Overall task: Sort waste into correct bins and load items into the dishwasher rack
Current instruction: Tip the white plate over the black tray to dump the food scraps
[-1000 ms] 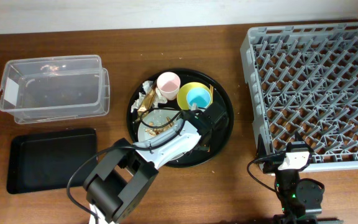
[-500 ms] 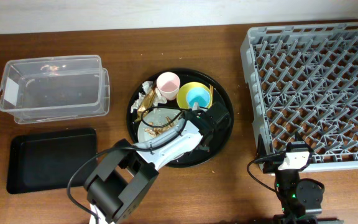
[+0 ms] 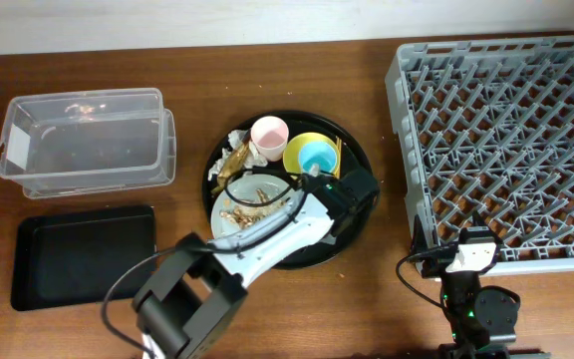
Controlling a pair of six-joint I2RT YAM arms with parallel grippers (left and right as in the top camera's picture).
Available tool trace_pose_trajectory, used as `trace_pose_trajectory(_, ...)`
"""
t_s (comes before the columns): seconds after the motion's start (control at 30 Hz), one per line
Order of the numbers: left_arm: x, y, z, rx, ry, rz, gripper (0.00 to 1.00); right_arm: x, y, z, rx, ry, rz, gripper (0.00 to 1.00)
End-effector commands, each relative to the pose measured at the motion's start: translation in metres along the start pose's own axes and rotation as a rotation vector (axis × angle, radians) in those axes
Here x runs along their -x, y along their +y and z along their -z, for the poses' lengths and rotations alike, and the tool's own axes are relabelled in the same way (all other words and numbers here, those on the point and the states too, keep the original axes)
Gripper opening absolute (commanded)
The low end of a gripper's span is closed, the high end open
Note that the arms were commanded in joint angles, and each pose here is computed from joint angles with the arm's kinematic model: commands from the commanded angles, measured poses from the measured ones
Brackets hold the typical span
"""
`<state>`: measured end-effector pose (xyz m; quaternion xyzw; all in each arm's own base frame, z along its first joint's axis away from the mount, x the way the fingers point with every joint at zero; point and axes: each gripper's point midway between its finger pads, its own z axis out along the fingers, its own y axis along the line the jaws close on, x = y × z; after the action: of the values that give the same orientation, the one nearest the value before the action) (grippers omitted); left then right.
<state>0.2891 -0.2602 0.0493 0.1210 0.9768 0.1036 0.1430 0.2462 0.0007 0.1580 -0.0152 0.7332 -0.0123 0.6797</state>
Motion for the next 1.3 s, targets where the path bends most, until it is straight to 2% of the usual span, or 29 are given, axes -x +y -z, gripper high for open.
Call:
trace_pose_trajectory(0.0, 0.015, 0.011, 0.041, -0.038, -0.088, 0.053, 0.01, -0.003, -0.003, 0.000, -0.013, 0.007, 0.006, 0.98)
trace_pose_trajectory(0.13, 0.013, 0.023, 0.058, -0.037, -0.100, 0.061, 0.01, -0.003, -0.003, 0.000, -0.013, 0.007, 0.006, 0.98)
trace_pose_trajectory(0.23, 0.015, 0.064, 0.066, 0.007, -0.074, 0.126, 0.01, -0.003, -0.003, 0.000, -0.013, 0.007, 0.006, 0.98)
trace_pose_trajectory(0.5, 0.029, 0.196, 0.055, 0.083, -0.012, 0.471, 0.01, -0.003, -0.003, 0.000, -0.013, 0.007, 0.006, 0.98)
trace_pose_trajectory(0.73, 0.006, 0.305, 0.026, 0.063, 0.104, 0.821, 0.01, -0.003, -0.003, 0.000, -0.013, 0.007, 0.006, 0.98)
trace_pose_trajectory(0.87, -0.003, 0.334, 0.018, -0.080, 0.130, 0.988, 0.01, -0.003, -0.003, 0.000, -0.013, 0.007, 0.006, 0.98)
trace_pose_trajectory(0.93, -0.005, 0.340, 0.018, -0.214, 0.135, 1.011, 0.01, -0.003, -0.003, 0.000, -0.013, 0.007, 0.006, 0.98)
trace_pose_trajectory(1.07, -0.008, 0.358, 0.021, -0.371, 0.103, 1.065, 0.01, -0.003, -0.003, 0.000, -0.013, 0.007, 0.006, 0.98)
trace_pose_trajectory(1.17, -0.006, 0.363, 0.034, -0.567, 0.061, 1.106, 0.01, -0.003, -0.003, 0.000, -0.013, 0.007, 0.006, 0.98)
trace_pose_trajectory(1.27, -0.014, 0.373, 0.041, -0.608, 0.039, 1.127, 0.01, -0.003, -0.003, 0.000, -0.013, 0.007, 0.006, 0.98)
